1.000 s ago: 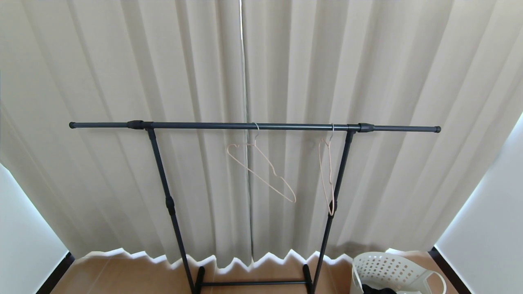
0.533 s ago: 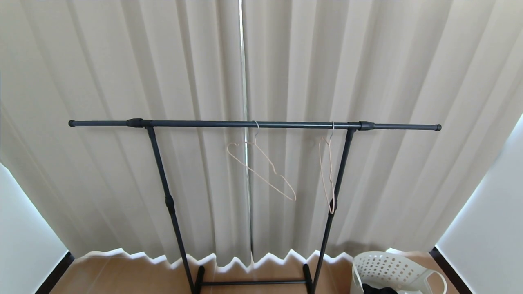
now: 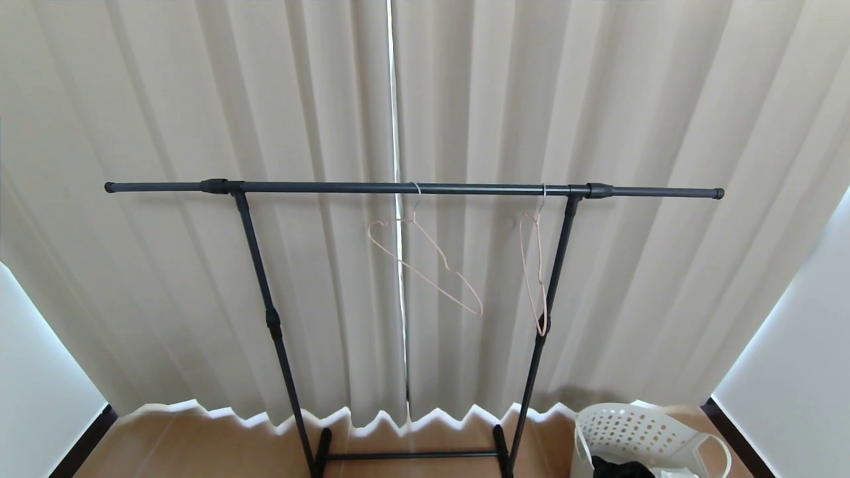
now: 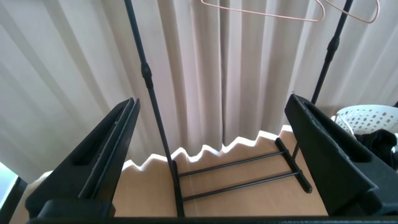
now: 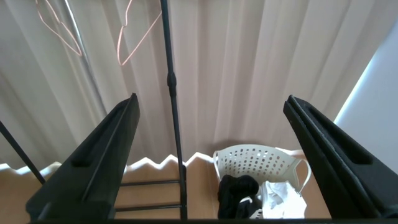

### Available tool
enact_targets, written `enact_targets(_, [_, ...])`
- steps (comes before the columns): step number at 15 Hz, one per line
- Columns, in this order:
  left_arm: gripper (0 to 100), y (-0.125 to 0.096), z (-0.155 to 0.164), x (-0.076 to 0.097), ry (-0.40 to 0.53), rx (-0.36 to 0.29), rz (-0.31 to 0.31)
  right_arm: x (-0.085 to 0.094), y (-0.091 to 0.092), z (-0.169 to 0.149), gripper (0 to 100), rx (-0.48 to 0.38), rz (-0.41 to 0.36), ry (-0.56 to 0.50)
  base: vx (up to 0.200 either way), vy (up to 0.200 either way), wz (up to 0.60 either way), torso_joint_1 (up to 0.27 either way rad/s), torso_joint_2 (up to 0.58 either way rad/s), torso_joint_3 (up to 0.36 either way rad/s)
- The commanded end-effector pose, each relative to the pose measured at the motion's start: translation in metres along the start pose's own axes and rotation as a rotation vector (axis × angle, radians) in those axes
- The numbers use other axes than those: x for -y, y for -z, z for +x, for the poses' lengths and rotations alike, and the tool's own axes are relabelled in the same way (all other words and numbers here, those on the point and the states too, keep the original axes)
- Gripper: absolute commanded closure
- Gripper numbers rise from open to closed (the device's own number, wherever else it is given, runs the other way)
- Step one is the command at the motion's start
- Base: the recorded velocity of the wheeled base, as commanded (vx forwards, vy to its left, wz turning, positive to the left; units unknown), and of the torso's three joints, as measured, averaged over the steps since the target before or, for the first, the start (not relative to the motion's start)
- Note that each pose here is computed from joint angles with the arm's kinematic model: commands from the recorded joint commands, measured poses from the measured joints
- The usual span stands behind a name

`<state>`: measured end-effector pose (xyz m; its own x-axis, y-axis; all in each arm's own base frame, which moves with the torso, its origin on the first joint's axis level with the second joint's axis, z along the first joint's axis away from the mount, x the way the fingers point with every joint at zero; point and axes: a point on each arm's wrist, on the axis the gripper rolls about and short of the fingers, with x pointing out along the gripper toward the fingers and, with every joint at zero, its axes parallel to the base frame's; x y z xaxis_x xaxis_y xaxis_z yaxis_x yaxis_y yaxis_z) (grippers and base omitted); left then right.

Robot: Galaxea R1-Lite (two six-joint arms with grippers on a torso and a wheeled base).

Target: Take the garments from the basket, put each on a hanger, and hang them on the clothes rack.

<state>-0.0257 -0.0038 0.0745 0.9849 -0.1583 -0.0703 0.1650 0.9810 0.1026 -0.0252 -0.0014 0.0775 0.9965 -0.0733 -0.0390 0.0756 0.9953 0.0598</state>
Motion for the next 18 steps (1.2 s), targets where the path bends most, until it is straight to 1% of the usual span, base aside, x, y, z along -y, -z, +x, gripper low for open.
enact_targets(1, [0, 0.0, 0.0, 0.0, -0.001, 0.001, 0.0, 0.0, 0.0, 0.0, 0, 0.001, 0.0, 0.0, 0.0, 0.0, 0.0, -0.134, 0.33, 0.193])
enact_targets(12, [0, 0.0, 0.0, 0.0, -0.003, 0.0, -0.001, 0.0, 0.0, 0.0, 0, 0.001, 0.002, 0.0, 0.0, 0.0, 0.0, -0.146, 0.35, 0.205])
enact_targets(18, [0, 0.0, 0.0, 0.0, -0.003, 0.0, -0.003, 0.0, 0.0, 0.0, 0, 0.001, 0.003, 0.0, 0.0, 0.0, 0.0, -0.164, 0.43, 0.264])
